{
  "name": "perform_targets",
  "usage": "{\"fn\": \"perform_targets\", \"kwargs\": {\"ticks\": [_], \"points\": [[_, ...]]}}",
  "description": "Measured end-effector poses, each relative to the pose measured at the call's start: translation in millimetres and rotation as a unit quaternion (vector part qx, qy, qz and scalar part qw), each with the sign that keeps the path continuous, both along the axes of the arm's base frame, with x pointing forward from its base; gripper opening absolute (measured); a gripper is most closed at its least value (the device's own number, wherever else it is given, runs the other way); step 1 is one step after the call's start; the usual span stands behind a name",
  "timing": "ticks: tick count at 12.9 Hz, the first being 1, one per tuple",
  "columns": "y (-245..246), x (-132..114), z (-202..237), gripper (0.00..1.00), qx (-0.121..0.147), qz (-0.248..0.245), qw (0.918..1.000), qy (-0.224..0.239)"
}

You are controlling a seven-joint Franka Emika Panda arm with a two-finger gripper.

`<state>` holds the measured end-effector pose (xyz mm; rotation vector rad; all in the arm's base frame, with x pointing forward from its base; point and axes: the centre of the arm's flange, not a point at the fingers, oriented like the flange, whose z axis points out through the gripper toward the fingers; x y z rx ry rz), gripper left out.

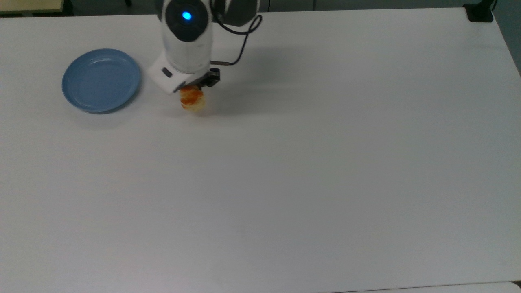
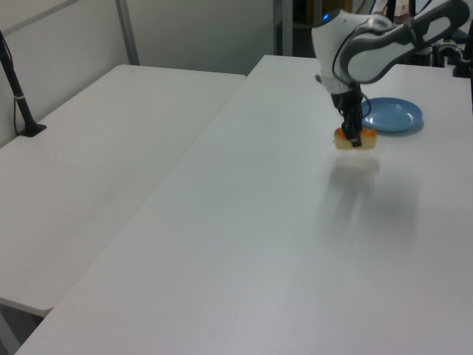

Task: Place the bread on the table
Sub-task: 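Lift the bread off the plate and carry it beside the plate, then open the gripper to release the bread onto the table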

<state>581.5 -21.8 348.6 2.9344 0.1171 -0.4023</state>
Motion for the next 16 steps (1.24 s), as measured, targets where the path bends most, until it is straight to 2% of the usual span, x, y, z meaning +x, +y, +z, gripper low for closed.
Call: {"fn": "perform_targets", "kwargs": {"ticks": [1, 4, 5, 7, 10, 13, 16], "points": [[14, 2, -12, 0.54, -0.003, 0.001, 1.0, 0.004], [15, 6, -23, 0.97, -0.004, -0.002, 1.0, 0.008], [15, 9, -16, 1.0, -0.004, -0.002, 1.0, 0.0], [20, 22, 15, 1.0, -0.005, 0.0, 0.9998, -0.017], [55, 34, 117, 1.0, -0.007, 0.017, 0.9981, -0.058], [70, 26, 171, 1.0, -0.002, 0.025, 0.9953, -0.093], [72, 12, 211, 1.0, 0.024, 0.004, 0.9917, -0.127]]}}
